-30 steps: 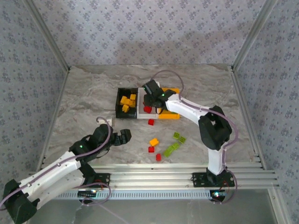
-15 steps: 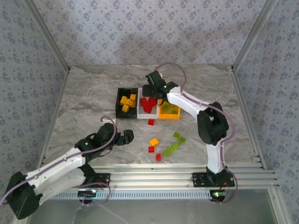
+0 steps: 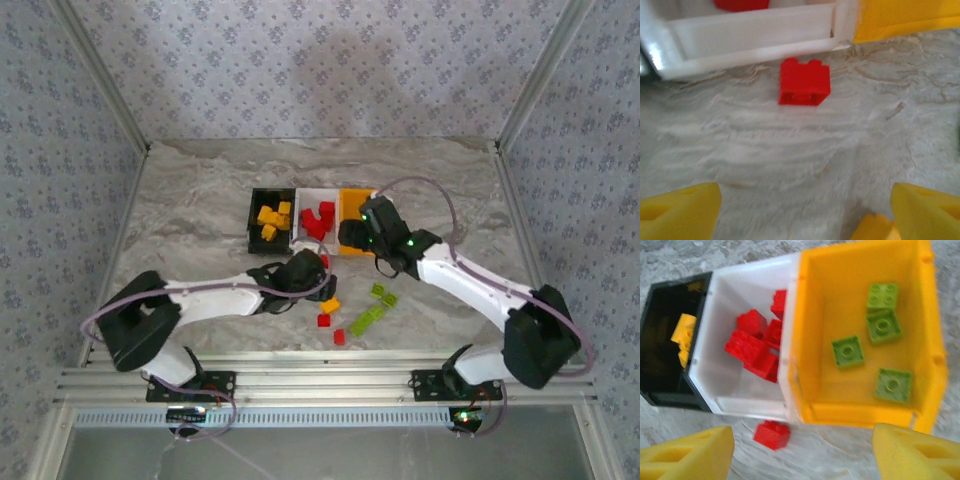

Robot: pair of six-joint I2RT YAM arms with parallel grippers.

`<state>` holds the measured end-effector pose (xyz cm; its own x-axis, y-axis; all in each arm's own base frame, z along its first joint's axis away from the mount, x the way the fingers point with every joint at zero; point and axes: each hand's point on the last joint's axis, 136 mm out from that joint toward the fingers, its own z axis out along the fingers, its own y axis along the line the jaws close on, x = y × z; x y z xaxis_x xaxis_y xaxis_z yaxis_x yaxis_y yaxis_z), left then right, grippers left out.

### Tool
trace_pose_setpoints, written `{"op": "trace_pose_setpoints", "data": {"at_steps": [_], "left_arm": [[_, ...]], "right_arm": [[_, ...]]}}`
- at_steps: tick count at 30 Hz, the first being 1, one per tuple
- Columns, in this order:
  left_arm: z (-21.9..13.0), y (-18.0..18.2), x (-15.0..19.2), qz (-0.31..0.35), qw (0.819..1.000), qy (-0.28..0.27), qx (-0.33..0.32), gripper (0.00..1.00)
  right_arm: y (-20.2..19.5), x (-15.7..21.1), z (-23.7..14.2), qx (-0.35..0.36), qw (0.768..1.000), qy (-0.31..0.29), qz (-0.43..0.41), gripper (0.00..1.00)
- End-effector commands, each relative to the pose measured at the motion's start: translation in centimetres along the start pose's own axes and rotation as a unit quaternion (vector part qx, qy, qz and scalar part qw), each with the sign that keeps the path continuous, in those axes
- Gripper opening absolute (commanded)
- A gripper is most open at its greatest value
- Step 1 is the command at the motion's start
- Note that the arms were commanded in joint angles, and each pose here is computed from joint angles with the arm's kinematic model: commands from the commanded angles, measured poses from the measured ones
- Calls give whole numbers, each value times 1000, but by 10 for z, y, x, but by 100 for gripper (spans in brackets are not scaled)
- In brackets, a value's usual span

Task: Sort the legos into containers by color

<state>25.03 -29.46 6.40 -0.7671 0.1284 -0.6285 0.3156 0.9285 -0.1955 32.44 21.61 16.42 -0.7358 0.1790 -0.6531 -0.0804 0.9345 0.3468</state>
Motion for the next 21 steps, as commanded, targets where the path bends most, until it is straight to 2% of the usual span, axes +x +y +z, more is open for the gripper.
{"op": "trace_pose_setpoints", "data": {"at_steps": [1, 7, 15, 21], "left_arm": [[16, 4, -24, 24, 998, -49, -44, 85], [42, 9, -30, 43, 994, -59, -85, 75], [65, 5, -36, 48, 993, -66, -87, 68], [71, 4, -34, 47, 994, -63, -82, 49]], "right_arm": [[-7, -6, -20, -7, 999, -31, 26, 75], [-18, -7, -45, -11, 998, -53, 30, 76], [-24, -10, -61, -16, 997, -70, 33, 76], [-27, -13, -68, -17, 996, -79, 34, 77]]}}
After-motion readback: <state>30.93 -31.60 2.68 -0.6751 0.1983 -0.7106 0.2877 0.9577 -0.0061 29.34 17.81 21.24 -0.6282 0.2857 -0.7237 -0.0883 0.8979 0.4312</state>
